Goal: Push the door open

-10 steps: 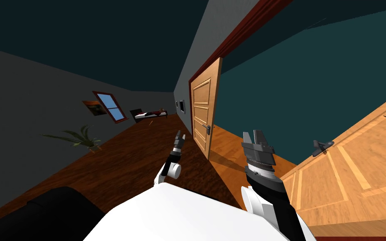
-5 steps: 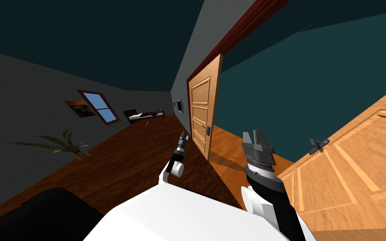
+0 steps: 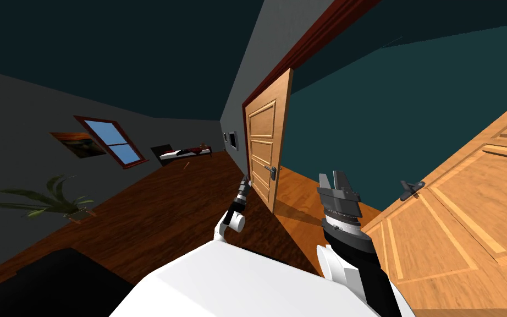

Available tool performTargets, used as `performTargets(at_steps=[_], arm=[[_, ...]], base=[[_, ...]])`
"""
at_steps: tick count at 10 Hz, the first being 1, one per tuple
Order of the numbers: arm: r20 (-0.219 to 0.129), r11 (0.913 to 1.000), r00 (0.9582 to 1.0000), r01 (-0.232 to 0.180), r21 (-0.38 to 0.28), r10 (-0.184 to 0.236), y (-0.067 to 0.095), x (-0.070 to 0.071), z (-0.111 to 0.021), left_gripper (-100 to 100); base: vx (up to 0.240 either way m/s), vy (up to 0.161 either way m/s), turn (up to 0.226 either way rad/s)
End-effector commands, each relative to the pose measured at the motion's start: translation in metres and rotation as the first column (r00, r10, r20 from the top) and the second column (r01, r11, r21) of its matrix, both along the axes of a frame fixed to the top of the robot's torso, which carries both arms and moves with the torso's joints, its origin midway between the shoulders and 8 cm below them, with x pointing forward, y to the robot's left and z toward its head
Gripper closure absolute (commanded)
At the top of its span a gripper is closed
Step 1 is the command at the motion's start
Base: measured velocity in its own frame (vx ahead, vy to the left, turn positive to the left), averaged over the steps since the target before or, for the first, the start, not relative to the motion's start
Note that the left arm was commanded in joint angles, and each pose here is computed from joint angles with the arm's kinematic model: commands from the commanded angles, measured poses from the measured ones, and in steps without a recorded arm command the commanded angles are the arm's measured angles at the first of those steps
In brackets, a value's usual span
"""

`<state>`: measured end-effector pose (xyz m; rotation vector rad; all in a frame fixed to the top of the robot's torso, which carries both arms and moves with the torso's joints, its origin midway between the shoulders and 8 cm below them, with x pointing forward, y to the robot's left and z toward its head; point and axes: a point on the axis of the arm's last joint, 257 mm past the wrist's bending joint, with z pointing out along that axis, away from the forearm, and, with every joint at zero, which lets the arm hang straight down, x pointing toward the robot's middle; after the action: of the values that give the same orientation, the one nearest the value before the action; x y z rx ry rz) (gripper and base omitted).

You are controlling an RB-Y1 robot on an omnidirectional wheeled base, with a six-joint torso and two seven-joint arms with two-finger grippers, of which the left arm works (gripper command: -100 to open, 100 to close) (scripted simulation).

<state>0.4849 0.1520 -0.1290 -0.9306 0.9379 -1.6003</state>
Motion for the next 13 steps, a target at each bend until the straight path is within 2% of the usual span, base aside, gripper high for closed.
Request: performTargets(at_steps=[1, 2, 3, 7, 13], arm=[[-0.02, 0.9998, 0.9996, 0.018, 0.008, -0.018, -0.009, 0.006, -0.009, -100], [-0.032, 0.9995, 0.999, 0.03, 0.012, -0.029, -0.015, 0.01, -0.015, -100], [-0.056, 0.9984, 0.9971, 0.052, 0.02, -0.051, -0.027, 0.016, -0.026, -100], [-0.104, 0.9945, 0.9903, 0.097, 0.039, -0.092, -0.052, 0.027, -0.048, -100], [-0.171, 0.9846, 0.9742, 0.161, 0.068, -0.147, -0.087, 0.039, -0.078, -100]], base=[[0.095, 0.076, -0.096], [0.08, 0.072, -0.098], [0.103, 0.115, -0.159], [0.086, 0.1, -0.103], [0.069, 0.088, -0.094]])
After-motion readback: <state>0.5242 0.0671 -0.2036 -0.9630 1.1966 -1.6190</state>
